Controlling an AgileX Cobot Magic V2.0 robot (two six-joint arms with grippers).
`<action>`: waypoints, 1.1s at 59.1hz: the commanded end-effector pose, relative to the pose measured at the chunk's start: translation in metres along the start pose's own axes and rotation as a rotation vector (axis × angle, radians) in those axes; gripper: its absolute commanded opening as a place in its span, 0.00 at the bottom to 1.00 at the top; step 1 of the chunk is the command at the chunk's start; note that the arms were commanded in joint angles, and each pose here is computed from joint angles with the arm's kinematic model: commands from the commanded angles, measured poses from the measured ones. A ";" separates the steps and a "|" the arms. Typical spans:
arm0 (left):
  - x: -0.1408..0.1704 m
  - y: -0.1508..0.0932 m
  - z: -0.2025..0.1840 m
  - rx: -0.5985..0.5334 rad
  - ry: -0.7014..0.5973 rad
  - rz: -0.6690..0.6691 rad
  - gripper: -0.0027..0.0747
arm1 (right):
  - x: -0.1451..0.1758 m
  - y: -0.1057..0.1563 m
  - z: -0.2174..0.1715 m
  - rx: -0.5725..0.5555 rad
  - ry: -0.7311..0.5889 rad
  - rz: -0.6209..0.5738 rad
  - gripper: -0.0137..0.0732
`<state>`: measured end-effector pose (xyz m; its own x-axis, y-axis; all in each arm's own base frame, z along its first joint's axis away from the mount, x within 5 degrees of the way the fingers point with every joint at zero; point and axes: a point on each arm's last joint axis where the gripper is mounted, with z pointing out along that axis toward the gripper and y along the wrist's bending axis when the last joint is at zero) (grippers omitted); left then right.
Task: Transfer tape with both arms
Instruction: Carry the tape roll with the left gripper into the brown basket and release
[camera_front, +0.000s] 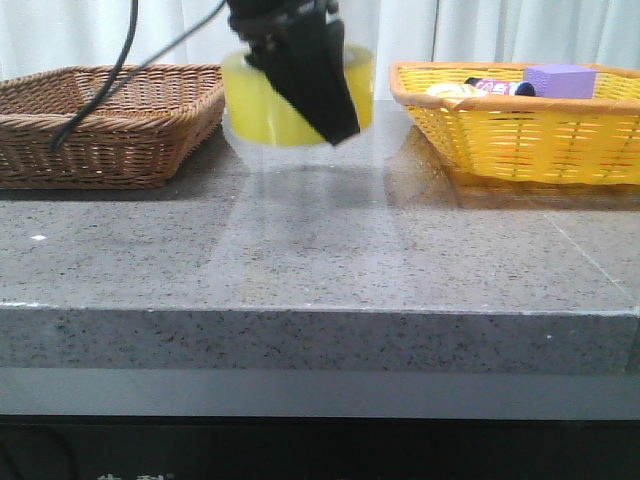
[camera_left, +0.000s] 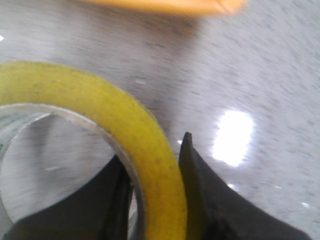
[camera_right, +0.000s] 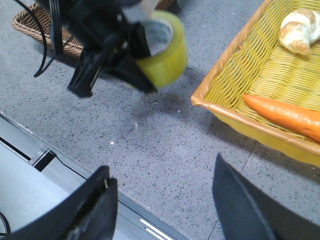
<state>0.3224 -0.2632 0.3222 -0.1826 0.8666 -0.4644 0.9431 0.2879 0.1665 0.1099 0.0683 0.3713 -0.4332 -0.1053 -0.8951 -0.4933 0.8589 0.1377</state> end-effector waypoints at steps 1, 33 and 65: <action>-0.015 0.012 -0.050 -0.171 -0.110 -0.049 0.12 | -0.013 0.001 -0.005 -0.002 -0.099 0.001 0.67; 0.049 0.100 -0.095 -0.354 -0.149 -0.619 0.12 | -0.013 0.001 -0.005 -0.002 -0.099 0.001 0.67; 0.097 0.147 -0.043 -0.355 -0.036 -0.753 0.18 | -0.013 0.001 -0.005 -0.002 -0.099 0.001 0.67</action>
<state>0.4359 -0.1207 0.2996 -0.7880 0.4170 -0.4530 0.4468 0.8935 0.0452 0.1099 0.0683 0.3713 -0.4332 -0.1053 -0.8951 -0.4933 0.8589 0.1377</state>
